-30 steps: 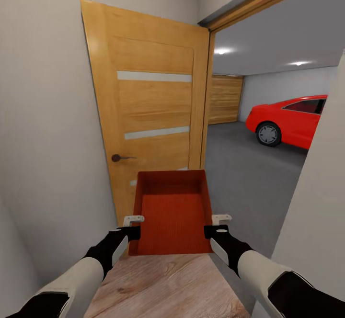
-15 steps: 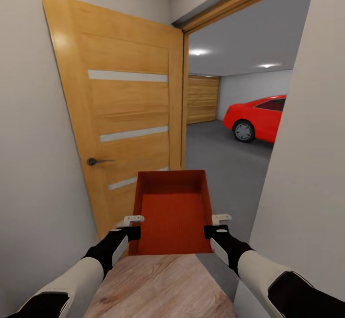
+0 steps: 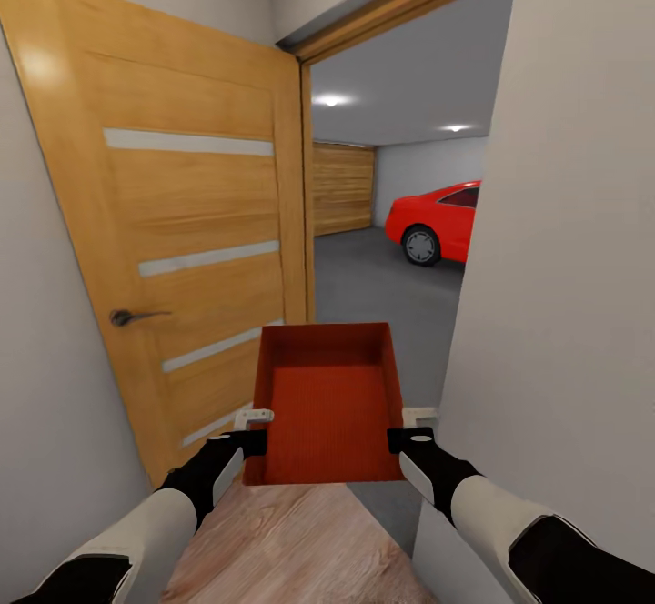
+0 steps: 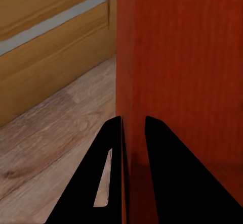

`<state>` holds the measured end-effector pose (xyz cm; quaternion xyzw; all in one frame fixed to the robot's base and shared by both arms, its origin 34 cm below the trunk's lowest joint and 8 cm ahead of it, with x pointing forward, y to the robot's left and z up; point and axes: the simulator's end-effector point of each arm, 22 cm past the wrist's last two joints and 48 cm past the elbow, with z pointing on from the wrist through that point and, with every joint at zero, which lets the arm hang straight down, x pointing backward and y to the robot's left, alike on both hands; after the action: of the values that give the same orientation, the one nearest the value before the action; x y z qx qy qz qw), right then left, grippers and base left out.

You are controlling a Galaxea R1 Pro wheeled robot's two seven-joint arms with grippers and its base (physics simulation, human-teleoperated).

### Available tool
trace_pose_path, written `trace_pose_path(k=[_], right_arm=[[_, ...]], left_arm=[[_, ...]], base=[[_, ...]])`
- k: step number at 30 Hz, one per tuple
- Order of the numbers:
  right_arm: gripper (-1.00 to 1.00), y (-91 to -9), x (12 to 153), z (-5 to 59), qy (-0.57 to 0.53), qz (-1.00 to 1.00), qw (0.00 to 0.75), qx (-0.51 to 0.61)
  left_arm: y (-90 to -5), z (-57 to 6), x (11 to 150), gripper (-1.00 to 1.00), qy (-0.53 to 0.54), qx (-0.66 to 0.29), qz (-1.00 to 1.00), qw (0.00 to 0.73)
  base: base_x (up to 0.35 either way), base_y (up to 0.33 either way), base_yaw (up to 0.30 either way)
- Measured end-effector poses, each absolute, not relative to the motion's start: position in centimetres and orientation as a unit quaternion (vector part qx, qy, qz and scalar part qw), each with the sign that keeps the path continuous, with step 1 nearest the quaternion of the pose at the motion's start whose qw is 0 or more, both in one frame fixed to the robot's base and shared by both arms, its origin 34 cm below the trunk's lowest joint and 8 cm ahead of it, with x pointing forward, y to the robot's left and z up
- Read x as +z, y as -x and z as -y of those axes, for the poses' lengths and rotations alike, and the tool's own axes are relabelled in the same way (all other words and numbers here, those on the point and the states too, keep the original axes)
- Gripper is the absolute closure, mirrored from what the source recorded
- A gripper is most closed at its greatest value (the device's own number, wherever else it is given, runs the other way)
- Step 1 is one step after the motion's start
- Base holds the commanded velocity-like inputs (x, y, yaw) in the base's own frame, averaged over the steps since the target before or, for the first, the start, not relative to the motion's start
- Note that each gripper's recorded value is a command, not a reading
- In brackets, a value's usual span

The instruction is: Move the two storage containers from the living room to the garage. In the garage, place one container on the floor and stack the other container on top of it (either order is fine).

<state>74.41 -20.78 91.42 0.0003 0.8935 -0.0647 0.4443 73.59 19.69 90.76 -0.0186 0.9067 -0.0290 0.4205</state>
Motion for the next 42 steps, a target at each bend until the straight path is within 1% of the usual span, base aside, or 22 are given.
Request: trace_pose_path(k=[4, 17, 34, 37, 42], right_arm=[[1.00, -74.40, 91.45, 20.76, 0.000, -0.893, 0.444, -0.064], [1.00, -74.40, 91.46, 20.74, 0.000, -0.893, 0.445, -0.064], [1.00, -74.42, 91.44, 20.75, 0.000, -0.893, 0.445, -0.064], [1.00, -74.41, 91.45, 20.74, 0.000, -0.893, 0.445, -0.064], [1.00, -74.40, 91.46, 20.74, 0.000, -0.893, 0.445, -0.064]], left_arm=[[-73.58, -19.71, 90.79, 1.00, 0.018, -0.029, -0.907, 0.421], [-73.60, -19.73, 90.81, 1.00, 0.017, -0.030, -0.906, 0.421], [-73.62, -19.72, 90.79, 1.00, 0.017, -0.030, -0.906, 0.421], [-73.61, -19.72, 90.80, 1.00, 0.017, -0.030, -0.906, 0.421], [-73.60, -19.73, 90.82, 1.00, 0.017, -0.030, -0.906, 0.421]], base=[[0.092, 0.129, -0.072], [0.165, 0.243, -0.018], [0.009, 0.008, -0.230], [0.066, 0.079, -0.057], [0.149, 0.231, -0.010]])
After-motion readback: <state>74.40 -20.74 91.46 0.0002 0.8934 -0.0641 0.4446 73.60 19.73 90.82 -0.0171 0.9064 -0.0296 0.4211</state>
